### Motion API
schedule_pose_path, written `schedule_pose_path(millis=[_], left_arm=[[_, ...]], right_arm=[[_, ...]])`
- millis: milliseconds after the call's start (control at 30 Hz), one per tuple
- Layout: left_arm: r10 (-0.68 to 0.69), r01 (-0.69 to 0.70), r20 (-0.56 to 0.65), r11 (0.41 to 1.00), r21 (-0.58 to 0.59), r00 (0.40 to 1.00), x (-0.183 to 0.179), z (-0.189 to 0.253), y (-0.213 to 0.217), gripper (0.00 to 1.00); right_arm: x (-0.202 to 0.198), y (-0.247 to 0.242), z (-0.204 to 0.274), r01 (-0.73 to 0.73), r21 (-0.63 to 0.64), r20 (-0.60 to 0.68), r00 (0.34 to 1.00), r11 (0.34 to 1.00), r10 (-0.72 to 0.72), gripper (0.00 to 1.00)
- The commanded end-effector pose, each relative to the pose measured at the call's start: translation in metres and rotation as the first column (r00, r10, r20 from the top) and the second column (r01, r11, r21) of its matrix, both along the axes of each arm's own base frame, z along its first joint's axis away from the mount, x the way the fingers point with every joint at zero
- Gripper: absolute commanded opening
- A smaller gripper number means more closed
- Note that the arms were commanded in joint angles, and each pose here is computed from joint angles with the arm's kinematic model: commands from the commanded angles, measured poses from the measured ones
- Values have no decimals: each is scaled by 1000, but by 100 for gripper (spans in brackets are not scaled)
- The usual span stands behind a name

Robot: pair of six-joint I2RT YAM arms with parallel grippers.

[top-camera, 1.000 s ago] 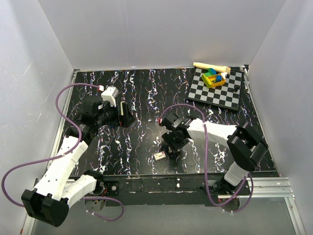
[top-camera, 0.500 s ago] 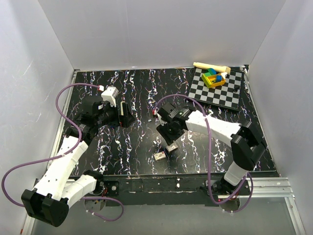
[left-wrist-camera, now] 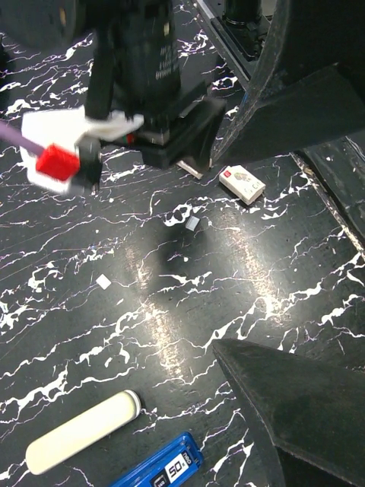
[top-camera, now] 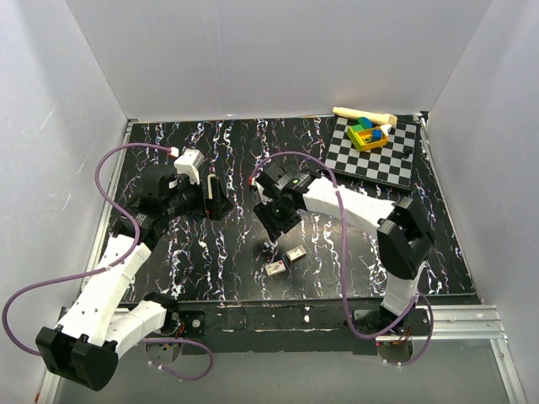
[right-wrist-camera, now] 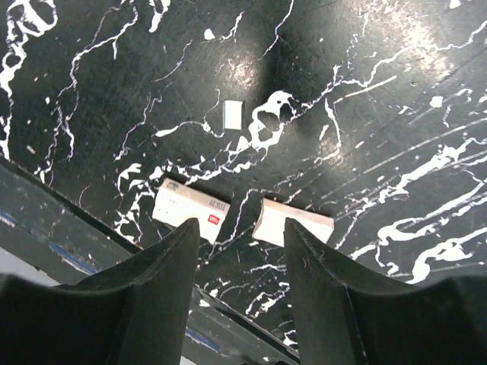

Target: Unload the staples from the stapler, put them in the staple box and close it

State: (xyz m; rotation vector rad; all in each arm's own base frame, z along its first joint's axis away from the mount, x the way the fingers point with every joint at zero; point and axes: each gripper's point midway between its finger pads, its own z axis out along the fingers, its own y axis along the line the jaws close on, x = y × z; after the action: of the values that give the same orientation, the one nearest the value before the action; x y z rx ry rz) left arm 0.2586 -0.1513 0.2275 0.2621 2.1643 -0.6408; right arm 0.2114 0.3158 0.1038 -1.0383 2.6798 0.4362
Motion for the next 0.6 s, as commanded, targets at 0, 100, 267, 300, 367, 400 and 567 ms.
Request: schedule_pose_path(millis=[0,100,267,300,367,400,567], left_arm=[[23,-22,53,1000,-17,998,-4,24,4,98],[63,-62,83,998,-15,995,-4,32,11,98],[84,-83,87,997,-10,993,-5,30,15,98],[82,-82,80,997,-8,993,-5,28,15,98],[81,-81,78,997,-5,994,-6,27,15,98],[79,-79,77,997,-4,994,-6,27,15,98],[69,-69,88,998,-6,994,-7,29,14,98]], right_arm=[[10,21,0,47,35,-7,999,998,-47,57],[12,26,-10,61,16,-14,998,998,-61,58],[15,31,-22,78,-4,-21,997,997,-78,60],[15,32,-24,80,-2,-22,997,997,-80,61],[16,35,-27,87,-1,-27,996,996,-87,61],[16,36,-30,90,-6,-30,995,996,-90,61],[14,42,-38,88,-22,-39,995,996,-89,63]])
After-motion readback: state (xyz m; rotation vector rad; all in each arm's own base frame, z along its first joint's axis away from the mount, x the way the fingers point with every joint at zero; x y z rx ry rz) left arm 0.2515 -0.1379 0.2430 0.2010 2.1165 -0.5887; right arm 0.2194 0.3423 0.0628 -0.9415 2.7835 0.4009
